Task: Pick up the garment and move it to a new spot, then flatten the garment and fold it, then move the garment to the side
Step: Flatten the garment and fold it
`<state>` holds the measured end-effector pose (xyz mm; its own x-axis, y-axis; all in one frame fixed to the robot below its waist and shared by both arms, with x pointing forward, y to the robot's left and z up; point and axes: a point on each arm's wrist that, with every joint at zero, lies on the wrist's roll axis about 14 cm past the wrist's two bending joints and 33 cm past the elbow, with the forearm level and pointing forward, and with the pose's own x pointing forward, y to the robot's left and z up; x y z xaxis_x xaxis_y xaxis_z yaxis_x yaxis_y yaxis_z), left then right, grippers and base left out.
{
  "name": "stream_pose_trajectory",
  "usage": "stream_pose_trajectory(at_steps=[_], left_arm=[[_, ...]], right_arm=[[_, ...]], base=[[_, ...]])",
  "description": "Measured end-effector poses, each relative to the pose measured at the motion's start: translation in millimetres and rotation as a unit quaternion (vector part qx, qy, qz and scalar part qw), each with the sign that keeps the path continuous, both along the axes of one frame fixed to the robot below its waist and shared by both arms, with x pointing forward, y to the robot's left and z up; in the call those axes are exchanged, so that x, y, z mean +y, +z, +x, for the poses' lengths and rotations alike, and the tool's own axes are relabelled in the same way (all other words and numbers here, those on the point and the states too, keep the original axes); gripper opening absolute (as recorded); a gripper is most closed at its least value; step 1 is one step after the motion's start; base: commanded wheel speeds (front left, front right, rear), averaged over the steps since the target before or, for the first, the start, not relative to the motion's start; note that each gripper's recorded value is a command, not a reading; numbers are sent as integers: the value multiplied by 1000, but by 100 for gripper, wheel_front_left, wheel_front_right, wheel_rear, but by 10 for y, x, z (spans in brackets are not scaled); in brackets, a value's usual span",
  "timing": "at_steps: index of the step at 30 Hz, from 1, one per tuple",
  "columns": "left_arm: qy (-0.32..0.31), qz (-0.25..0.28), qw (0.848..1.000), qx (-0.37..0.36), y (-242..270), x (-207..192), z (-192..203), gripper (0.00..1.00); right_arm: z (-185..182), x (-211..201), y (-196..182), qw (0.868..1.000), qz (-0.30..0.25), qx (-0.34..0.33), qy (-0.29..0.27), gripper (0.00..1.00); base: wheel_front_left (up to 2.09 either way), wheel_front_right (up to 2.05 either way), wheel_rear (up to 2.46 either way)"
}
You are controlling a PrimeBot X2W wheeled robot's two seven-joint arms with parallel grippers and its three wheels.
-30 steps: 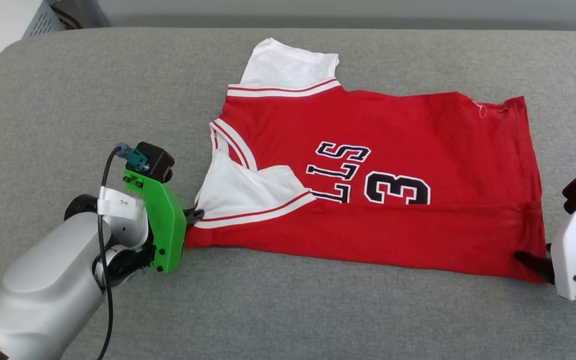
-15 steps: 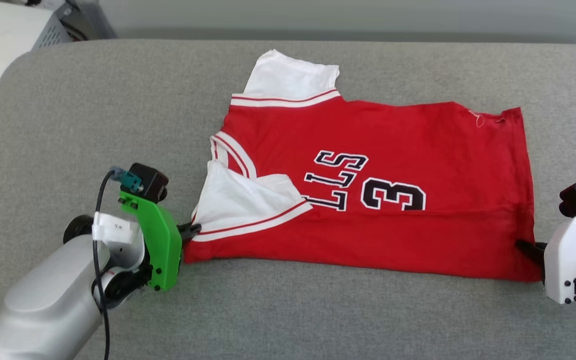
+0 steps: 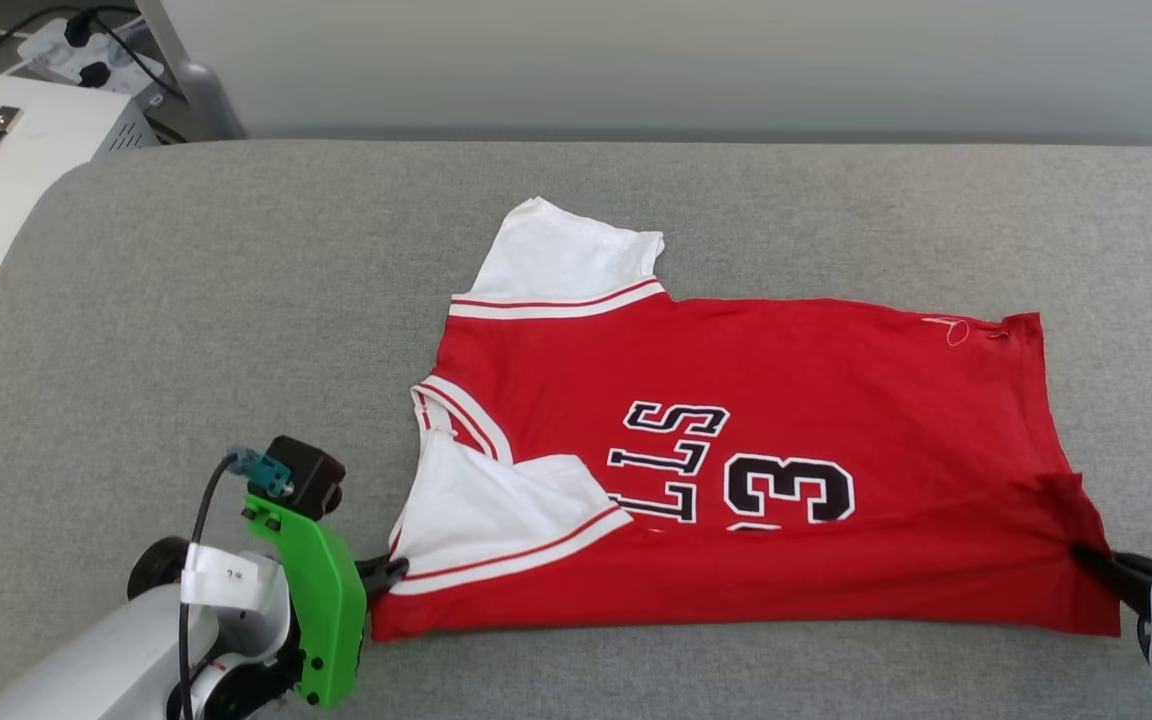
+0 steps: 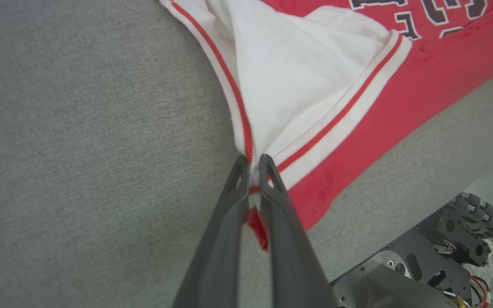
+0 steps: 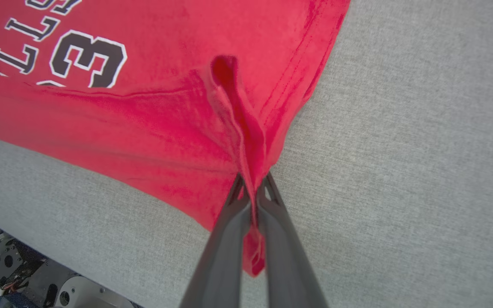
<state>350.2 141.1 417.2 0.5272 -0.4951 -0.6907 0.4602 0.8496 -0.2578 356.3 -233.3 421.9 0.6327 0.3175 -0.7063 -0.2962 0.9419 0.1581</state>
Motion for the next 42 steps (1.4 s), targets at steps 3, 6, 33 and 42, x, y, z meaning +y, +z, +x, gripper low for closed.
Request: stream_pose_trajectory(at_steps=[3,6,33,42], left_arm=[[7,1,1000,13,-91,4,-36,0],[17,6,1000,24,-190,37,-15,0],[97,2,952,-289,1413,294,1823,100],[-6,54,989,-140,984,-362,2603,100]], right_arm=[[-66,29,-116,1000,8,22,-5,0],[-92,37,-251,999,12,44,-17,0],[769,-26,959,914,35,-381,-138,100],[996,239,849,906,51,-399,-129,100]], base=[[0,0,0],[0,0,0],[0,0,0],[0,0,0]])
